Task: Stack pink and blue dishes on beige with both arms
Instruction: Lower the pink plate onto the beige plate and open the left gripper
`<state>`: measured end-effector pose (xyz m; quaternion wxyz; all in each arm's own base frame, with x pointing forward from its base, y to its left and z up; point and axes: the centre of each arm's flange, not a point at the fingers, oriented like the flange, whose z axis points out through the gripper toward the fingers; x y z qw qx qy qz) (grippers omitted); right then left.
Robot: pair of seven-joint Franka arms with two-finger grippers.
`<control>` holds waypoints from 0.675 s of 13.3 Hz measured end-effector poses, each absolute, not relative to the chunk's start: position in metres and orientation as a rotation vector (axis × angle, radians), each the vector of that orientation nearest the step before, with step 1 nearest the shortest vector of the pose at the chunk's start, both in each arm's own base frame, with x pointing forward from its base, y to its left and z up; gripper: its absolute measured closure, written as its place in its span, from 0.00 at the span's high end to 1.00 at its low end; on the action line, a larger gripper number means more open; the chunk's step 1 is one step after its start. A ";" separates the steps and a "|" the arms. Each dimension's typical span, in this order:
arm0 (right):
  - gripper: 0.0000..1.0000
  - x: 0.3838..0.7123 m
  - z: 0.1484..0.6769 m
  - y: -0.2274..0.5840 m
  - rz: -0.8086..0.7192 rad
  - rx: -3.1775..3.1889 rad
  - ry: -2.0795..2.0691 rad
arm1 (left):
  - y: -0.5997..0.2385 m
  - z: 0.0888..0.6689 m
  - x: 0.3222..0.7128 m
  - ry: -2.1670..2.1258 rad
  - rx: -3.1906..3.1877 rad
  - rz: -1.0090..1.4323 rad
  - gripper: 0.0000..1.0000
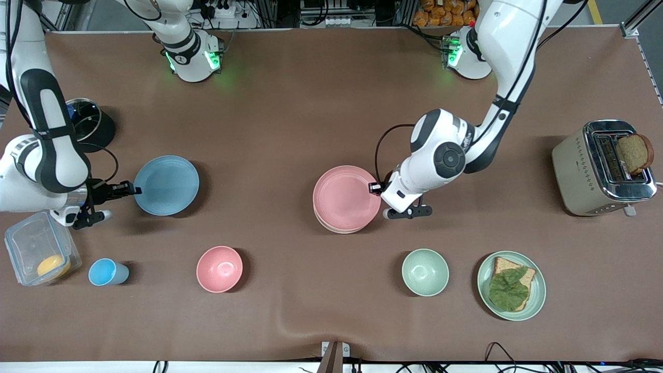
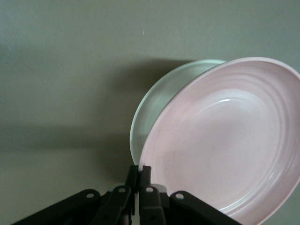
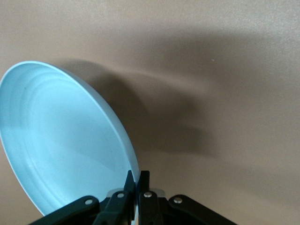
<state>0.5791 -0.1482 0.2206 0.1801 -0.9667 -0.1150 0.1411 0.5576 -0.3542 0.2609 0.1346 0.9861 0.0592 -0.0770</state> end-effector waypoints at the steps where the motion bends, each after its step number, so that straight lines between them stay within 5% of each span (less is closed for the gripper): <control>1: 0.05 0.579 0.221 -0.148 0.398 -2.731 -0.326 | -0.357 0.251 0.553 0.167 2.863 -0.236 0.04; 9: 0.05 0.583 0.224 -0.148 0.389 -2.736 -0.327 | -0.355 0.215 0.548 0.186 2.871 -0.256 0.04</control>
